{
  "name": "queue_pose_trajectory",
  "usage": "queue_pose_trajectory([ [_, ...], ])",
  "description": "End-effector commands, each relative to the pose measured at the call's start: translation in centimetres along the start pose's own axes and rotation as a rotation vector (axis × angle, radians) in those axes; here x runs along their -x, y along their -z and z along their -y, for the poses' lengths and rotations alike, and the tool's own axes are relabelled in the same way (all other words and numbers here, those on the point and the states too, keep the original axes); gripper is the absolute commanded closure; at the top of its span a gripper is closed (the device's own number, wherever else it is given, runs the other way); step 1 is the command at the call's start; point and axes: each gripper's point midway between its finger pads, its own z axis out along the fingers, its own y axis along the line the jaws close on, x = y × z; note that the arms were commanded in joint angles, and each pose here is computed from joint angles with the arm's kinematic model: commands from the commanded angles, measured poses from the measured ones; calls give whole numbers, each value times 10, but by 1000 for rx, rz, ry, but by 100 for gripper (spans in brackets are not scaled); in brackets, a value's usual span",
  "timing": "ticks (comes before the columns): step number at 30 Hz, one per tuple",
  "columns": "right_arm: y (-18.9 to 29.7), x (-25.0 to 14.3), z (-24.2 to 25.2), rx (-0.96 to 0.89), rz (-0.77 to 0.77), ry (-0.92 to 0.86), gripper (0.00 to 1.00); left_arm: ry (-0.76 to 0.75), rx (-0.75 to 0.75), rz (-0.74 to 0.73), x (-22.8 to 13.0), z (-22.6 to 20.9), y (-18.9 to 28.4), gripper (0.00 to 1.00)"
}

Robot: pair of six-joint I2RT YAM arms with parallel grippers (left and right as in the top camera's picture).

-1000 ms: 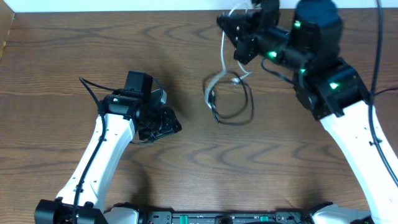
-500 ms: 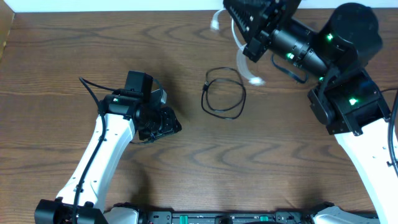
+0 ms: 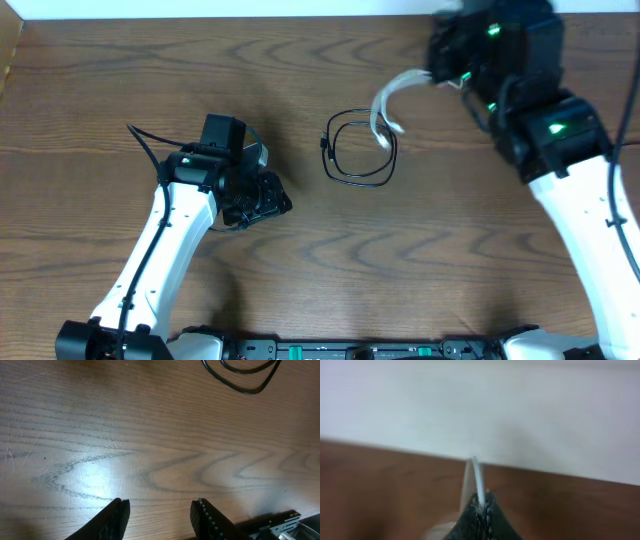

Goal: Untangle cables

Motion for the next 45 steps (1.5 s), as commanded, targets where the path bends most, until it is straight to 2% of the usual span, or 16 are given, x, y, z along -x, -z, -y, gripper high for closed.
queue_pose_trajectory([
  [1, 10, 12, 81, -264, 33, 34, 99, -10, 17, -8, -2, -4, -2, 55],
  [7, 26, -19, 173, -465, -87, -32, 99, -9, 17, -8, -2, -4, -2, 55],
  [13, 55, -77, 258, -717, -268, -177, 99, -10, 17, -8, -2, -4, -2, 55],
  [20, 75, -133, 310, -849, -426, -308, 99, -10, 17, -8, -2, -4, -2, 55],
  [21, 74, -138, 312, -843, -441, -316, 89, -9, 17, -8, -2, -4, -2, 55],
  [22, 71, -142, 311, -823, -450, -326, 59, -10, 17, -8, -2, -4, -2, 55],
  [23, 66, -145, 309, -792, -459, -339, 37, -9, 17, -8, -2, -4, -2, 55],
  [24, 58, -149, 304, -742, -465, -355, 24, -9, 17, -7, -2, -4, -2, 55],
  [25, 52, -151, 299, -703, -472, -366, 19, -9, 17, -8, -2, -4, -2, 55],
  [26, 47, -153, 294, -666, -478, -377, 21, -9, 17, -8, -2, -4, -2, 55],
  [30, 26, -158, 266, -471, -491, -433, 40, -9, 17, -8, -2, -4, -2, 55],
  [31, 17, -158, 245, -352, -497, -464, 46, -9, 17, -8, -2, -4, -2, 55],
  [35, 4, -159, 196, -133, -531, -509, 44, -10, 17, -7, -2, -4, -2, 55],
  [38, -2, -166, 166, -56, -587, -498, 42, -11, 16, -4, -1, -3, -2, 55],
  [45, -31, -211, 71, 167, -773, -262, 41, -11, 16, -4, -1, -3, -2, 55],
])
